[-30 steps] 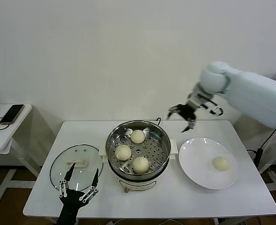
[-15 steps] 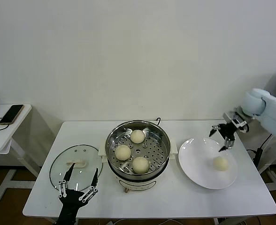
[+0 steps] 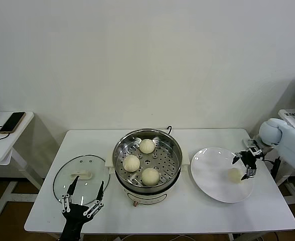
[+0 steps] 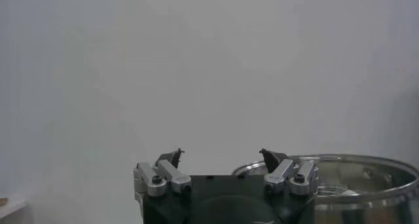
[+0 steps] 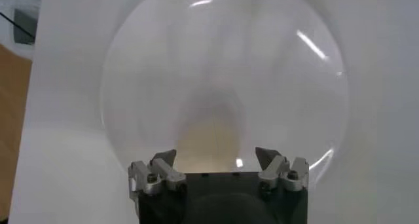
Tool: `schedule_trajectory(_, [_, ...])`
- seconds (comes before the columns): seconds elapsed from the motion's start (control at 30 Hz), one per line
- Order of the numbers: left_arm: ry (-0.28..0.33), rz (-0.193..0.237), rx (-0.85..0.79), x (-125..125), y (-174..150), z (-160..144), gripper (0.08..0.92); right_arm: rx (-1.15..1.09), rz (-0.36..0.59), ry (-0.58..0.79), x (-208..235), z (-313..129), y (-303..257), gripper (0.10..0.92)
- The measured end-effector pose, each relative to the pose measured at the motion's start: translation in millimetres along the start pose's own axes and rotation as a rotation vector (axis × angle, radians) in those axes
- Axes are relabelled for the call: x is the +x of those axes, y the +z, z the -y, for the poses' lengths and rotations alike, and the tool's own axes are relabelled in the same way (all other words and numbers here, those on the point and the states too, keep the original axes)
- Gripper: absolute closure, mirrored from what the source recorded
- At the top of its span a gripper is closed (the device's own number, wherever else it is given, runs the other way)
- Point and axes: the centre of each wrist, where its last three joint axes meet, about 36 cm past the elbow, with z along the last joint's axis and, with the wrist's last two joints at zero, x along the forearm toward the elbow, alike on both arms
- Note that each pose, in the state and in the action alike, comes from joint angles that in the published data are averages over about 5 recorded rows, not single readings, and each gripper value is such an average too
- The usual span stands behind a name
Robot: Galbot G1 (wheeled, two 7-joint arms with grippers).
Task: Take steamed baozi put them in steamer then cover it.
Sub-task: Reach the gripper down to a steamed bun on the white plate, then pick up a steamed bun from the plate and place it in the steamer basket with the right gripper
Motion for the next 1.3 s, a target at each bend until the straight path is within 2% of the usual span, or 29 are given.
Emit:
schedule_trajectory(0.3, [-0.003,0.001,-0.002,-1,1,-1,0.177,-0.019,-0.007,0.010,-20,-3,3,0.202])
schedule_trajectory(0.77, [-0.004,0.003,-0.002,-4,3,0,0.177,-0.018,-0.012,0.025,-17,-1,-1,0.346])
schedule_trajectory(1.03, [0.009,0.006,0.000,-5,1,1,0.177,0.045,0.009,0.037,42,25,-28,0.352])
schedule_trajectory(1.3, [0.026,0.011,-0.002,-7,0,2,0.177,0.152,0.084,0.067,144,63,-112,0.352])
